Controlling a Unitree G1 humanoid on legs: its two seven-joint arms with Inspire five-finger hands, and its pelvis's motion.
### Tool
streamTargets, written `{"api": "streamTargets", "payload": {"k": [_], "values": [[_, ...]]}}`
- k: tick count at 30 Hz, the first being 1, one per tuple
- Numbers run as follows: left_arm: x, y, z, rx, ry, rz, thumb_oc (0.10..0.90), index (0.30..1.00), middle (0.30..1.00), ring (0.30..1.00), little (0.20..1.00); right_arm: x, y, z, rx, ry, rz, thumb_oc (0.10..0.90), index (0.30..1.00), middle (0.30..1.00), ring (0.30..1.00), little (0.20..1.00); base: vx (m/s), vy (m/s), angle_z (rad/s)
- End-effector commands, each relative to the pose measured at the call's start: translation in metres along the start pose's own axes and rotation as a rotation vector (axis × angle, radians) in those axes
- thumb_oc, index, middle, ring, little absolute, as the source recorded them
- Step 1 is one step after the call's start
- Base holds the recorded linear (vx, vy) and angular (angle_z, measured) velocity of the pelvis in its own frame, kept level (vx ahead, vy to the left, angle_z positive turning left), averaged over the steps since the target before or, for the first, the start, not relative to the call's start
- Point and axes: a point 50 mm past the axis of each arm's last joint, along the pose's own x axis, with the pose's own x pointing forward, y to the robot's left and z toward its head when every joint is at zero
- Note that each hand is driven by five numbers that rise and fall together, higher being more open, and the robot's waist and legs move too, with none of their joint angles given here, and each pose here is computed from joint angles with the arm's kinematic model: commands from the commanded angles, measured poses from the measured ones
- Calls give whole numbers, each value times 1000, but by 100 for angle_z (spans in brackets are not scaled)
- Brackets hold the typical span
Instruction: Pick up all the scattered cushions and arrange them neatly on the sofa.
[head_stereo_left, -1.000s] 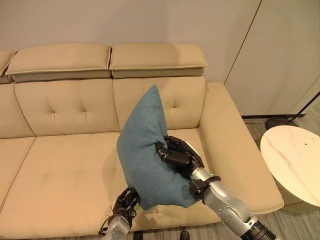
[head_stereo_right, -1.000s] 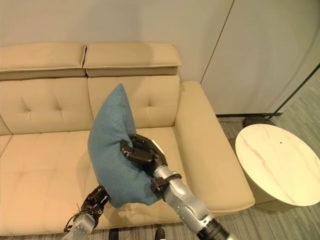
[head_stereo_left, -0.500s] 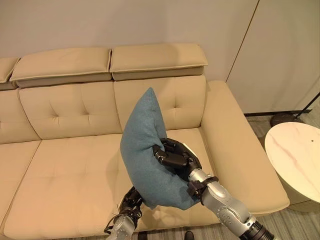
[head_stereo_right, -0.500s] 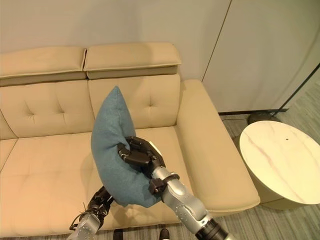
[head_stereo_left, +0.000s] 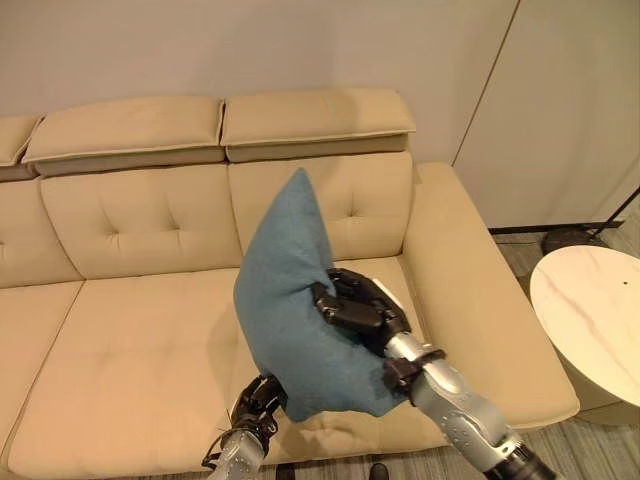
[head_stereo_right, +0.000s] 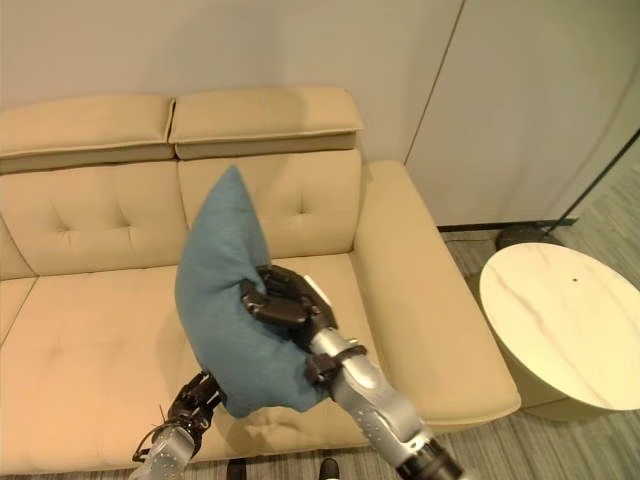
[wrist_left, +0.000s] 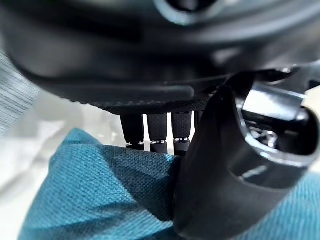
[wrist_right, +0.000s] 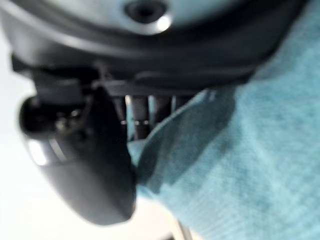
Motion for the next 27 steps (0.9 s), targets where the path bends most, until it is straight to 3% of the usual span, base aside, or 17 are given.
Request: {"api": "streamTargets", "payload": {"k": [1,4,5,13,27], "values": [[8,-32,83,12,-349,-190,400,300,300,300,300,-15,5,59,-77,-350,47,400,300,300,300,300,41,5,4],[5,-19,96,33,-403,-154,400,300,300,300,300,-22,-15,49,-122,-308,-61,400,300,300,300,300,23,6,-1],[-1,-8,115,67,-487,-117,400,300,300,300,300,-31,-34,40,-170,-270,-175,400,300,300,300,300,23,15,-8],[-9,17,122,132,-531,-24,400,300,300,300,300,-49,-63,6,-193,-148,-405,400,300,300,300,300,21,12,-2],[-4,-10,123,458,-518,-117,400,300,300,300,300,-41,-78,-29,-268,42,-471,400,300,300,300,300,21,55,2]]}}
